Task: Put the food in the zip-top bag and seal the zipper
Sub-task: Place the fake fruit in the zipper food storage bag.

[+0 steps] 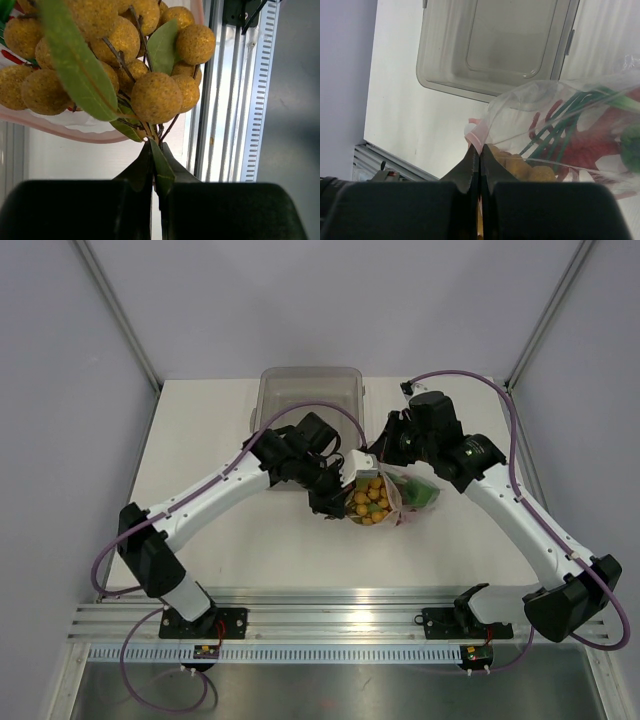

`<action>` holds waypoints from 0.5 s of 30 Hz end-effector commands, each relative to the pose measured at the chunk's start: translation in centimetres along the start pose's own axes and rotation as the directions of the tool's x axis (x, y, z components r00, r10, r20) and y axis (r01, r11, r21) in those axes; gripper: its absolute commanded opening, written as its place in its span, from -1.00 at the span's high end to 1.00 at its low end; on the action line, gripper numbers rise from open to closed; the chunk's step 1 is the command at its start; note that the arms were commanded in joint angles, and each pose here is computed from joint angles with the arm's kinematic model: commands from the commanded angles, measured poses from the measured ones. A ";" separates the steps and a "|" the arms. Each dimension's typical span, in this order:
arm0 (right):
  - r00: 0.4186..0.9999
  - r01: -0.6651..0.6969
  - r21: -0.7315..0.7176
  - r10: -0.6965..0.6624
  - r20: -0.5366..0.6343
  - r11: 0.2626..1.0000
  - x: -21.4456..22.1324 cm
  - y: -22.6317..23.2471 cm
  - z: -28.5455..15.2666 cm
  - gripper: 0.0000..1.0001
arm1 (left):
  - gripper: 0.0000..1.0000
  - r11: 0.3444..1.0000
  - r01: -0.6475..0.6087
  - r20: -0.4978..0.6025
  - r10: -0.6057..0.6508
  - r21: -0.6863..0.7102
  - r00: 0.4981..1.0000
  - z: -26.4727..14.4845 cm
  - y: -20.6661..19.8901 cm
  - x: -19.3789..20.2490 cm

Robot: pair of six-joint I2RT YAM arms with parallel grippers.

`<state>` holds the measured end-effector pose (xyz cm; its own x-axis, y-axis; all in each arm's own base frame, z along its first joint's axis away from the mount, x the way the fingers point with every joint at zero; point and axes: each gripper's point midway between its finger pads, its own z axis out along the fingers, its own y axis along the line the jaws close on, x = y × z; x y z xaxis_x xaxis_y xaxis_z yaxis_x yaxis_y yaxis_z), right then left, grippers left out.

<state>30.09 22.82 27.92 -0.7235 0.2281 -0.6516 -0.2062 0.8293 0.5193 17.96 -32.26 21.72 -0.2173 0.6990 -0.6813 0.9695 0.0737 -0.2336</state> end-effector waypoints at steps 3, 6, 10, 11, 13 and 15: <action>0.997 0.016 -0.104 -0.008 0.080 0.994 -1.9 2.5 -2.3 1.00 | 1.00 1.000 -0.008 0.010 0.008 0.022 1.000 0.6 0.5 -1.7; 0.997 0.020 -0.118 -0.010 0.079 0.993 -1.7 2.7 -2.9 1.00 | 1.00 1.000 0.026 -0.002 -0.026 0.013 1.000 1.2 1.2 -2.0; 0.997 0.009 -0.129 0.000 0.071 0.992 -1.1 2.6 -3.4 1.00 | 1.00 0.996 0.085 0.050 -0.084 -0.030 0.995 1.2 2.3 -4.0; 0.998 0.008 -0.133 0.001 0.069 0.991 -0.9 2.7 -3.6 1.00 | 1.00 0.994 0.095 0.073 -0.091 -0.046 0.993 1.1 2.8 -4.7; 0.998 -0.004 -0.128 0.012 0.061 0.992 -0.5 2.4 -3.4 1.00 | 1.00 0.988 0.137 0.077 -0.132 -0.071 0.988 1.4 3.6 -5.0; 0.998 -0.009 -0.123 0.017 0.060 0.992 -0.2 2.2 -3.5 1.00 | 1.00 0.982 0.161 0.084 -0.153 -0.097 0.985 1.3 4.4 -5.4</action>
<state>28.23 21.57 28.71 -0.7109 0.2415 -0.6606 -0.2134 0.8208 0.5298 20.60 -34.87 21.71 -0.3456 0.6887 -0.6374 0.9342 0.1885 -0.3028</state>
